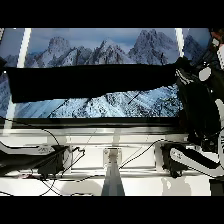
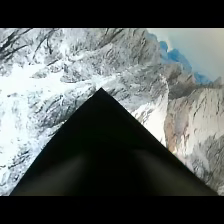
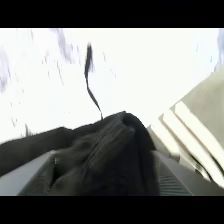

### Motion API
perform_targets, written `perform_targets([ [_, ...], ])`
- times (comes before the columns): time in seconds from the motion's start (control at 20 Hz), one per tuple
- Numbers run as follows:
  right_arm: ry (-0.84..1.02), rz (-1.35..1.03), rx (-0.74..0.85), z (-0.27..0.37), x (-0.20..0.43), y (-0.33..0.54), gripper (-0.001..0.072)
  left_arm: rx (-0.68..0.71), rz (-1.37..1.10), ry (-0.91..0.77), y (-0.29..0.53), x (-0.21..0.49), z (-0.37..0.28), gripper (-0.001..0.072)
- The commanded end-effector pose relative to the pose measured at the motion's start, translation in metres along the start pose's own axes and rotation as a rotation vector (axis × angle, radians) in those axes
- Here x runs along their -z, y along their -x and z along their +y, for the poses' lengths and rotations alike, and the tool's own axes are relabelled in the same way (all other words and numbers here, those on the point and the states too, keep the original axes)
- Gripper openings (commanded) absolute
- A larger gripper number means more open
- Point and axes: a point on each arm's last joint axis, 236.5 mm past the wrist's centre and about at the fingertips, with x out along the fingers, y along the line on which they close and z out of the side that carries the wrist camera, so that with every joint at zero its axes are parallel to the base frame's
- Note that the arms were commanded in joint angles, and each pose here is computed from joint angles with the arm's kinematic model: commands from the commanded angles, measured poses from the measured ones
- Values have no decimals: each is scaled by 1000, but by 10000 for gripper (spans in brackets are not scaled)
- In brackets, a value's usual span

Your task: Fold the clothes and pants, and hang the long-sleeved shirts on hangers.

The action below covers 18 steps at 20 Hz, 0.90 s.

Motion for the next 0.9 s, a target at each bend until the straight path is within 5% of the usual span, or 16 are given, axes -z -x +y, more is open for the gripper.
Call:
perform_targets([
  [0.0, -35, -70, -24, 5, -16, -2, 707, 4, 106, -47, 0, 25, -2, 712],
  [0.2, -40, 21, -14, 3, 5, -2, 705, -11, 266, -22, 18, 57, 18, 665],
  [0.3, -39, 87, -4, 1, 21, -1, 689, -130, 400, -88, 41, 81, 60, 605],
  [0.5, 41, 209, 5, -2, 49, 3, 688, -298, 438, -62, 97, 106, 131, 596],
  [0.7, 41, 236, -10, 4, 56, 4, 688, -115, 333, 257, 98, 136, 122, 600],
  [0.85, 127, 249, -51, 26, 65, 5, 688, 63, 338, 333, 75, 152, 94, 625],
])
